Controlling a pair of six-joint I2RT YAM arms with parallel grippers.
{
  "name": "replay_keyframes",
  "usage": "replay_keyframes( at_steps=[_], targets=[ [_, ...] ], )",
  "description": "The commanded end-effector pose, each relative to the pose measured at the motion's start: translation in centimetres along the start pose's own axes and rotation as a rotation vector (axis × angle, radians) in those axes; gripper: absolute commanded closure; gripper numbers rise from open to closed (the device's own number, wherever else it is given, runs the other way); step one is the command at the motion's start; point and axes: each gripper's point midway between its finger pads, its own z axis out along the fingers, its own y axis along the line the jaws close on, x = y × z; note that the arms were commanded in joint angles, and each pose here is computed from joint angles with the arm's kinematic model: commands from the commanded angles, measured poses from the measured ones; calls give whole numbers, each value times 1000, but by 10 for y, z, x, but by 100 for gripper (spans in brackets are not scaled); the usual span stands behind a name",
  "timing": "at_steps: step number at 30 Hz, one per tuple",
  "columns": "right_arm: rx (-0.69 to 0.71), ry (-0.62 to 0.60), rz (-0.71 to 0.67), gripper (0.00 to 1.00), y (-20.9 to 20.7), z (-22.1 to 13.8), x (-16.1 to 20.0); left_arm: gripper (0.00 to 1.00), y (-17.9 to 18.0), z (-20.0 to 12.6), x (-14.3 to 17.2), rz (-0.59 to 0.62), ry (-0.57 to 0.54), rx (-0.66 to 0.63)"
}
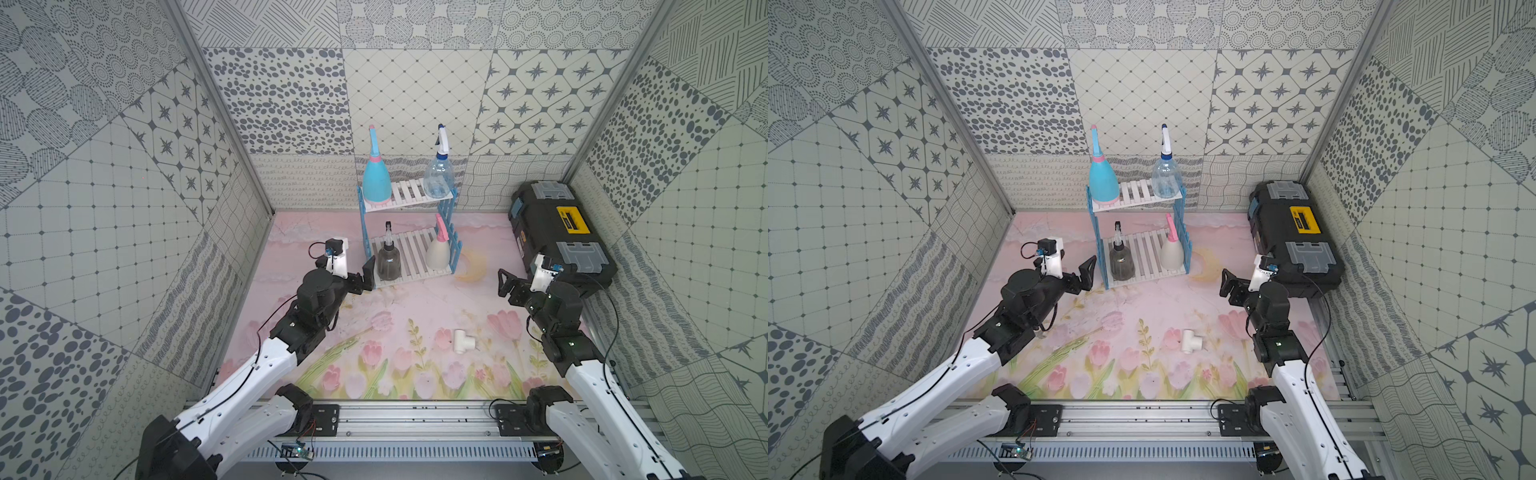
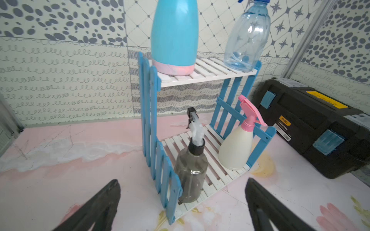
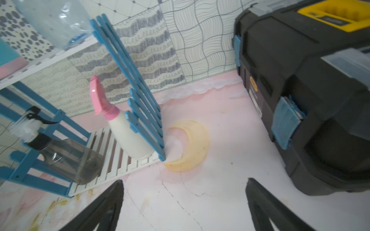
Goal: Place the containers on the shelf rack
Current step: Reset both arms
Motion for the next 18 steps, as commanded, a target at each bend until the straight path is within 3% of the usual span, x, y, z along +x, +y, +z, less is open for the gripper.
replay_keyframes(
  at_steps=[1, 5, 11, 15, 18],
  targets=[
    [-30, -2, 0, 3, -5, 7, -2, 1, 55, -13, 24, -59, -33, -106],
    [43, -34, -92, 3, -24, 27, -2, 1, 109, -8, 58, -130, -61, -289],
    [43, -125, -169, 3, -34, 56, 8, 1, 150, 12, 122, -14, -15, -484],
    [1, -143, -225, 3, -30, 75, 19, 1, 124, 42, 163, 76, 52, -292],
    [-18, -144, -277, 3, -29, 89, 30, 1, 120, 49, 171, 89, 94, -271]
  ],
)
